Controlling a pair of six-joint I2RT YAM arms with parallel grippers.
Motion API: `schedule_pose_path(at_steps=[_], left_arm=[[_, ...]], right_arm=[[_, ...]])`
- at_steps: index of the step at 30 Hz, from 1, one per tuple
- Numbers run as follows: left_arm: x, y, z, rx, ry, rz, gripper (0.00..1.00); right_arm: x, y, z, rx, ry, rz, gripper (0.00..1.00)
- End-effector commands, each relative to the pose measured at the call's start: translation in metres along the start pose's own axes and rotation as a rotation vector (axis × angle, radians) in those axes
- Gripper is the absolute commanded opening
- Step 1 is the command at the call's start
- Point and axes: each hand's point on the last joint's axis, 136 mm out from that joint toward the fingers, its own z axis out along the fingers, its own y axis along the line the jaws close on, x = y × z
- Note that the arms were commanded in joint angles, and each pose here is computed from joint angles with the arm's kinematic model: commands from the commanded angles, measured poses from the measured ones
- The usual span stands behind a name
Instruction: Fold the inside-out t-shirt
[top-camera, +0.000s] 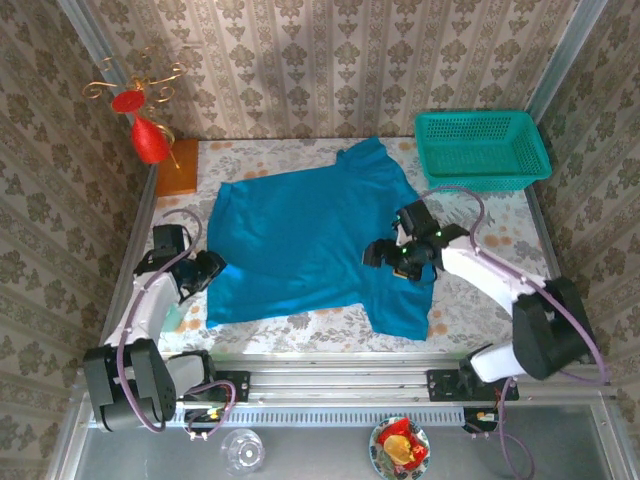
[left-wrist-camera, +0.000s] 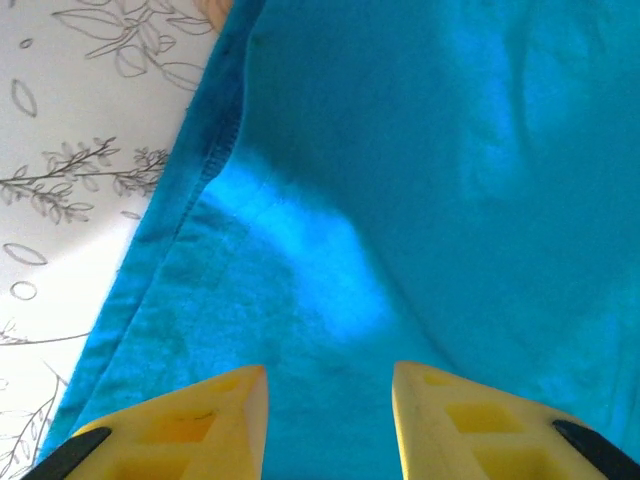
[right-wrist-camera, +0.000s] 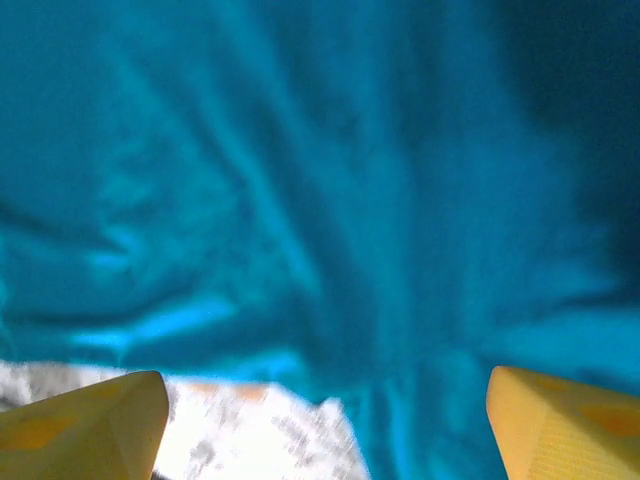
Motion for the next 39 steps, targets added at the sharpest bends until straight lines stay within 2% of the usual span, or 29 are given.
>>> schedule_pose_path(at_steps=[1,5,9,17,23,25,32,39], left_arm=[[-0.024,-0.023,-0.006,0.067,-0.042,0.083,0.39],[-0.045,-0.034,-0.011,0.08,-0.067,0.117,0.4],[-0.069,-0.052,-0.012,0.096,-0.083,0.162,0.41],[-0.124,-0.077,0.005,-0.006,-0.076,0.311,0.4],[-0.146,-0.105,0.042,-0.107,-0.032,0.489,0.4],[-0.149,-0.121,0.059,-0.139,-0.024,0.573,0.4],[-0.16,-0.165,0.112,-0.268,-0.009,0.847,0.38],[-0.168,-0.176,0.149,-0.477,-0.029,1.056,0.34]], right_arm=[[-0.015,-0.013,0.017,-0.005,0.034,-0.006,0.85],[-0.024,-0.037,0.036,0.003,0.052,0.073,0.85],[-0.013,-0.067,0.046,0.013,0.083,0.194,0.83],[0.021,-0.108,0.024,0.112,0.095,0.306,0.83],[0.044,-0.125,0.003,0.188,0.091,0.322,0.83],[0.047,-0.128,-0.002,0.2,0.083,0.322,0.83],[0.022,-0.101,-0.03,0.119,-0.017,0.286,0.82],[0.006,-0.083,-0.04,0.071,-0.046,0.28,0.81]])
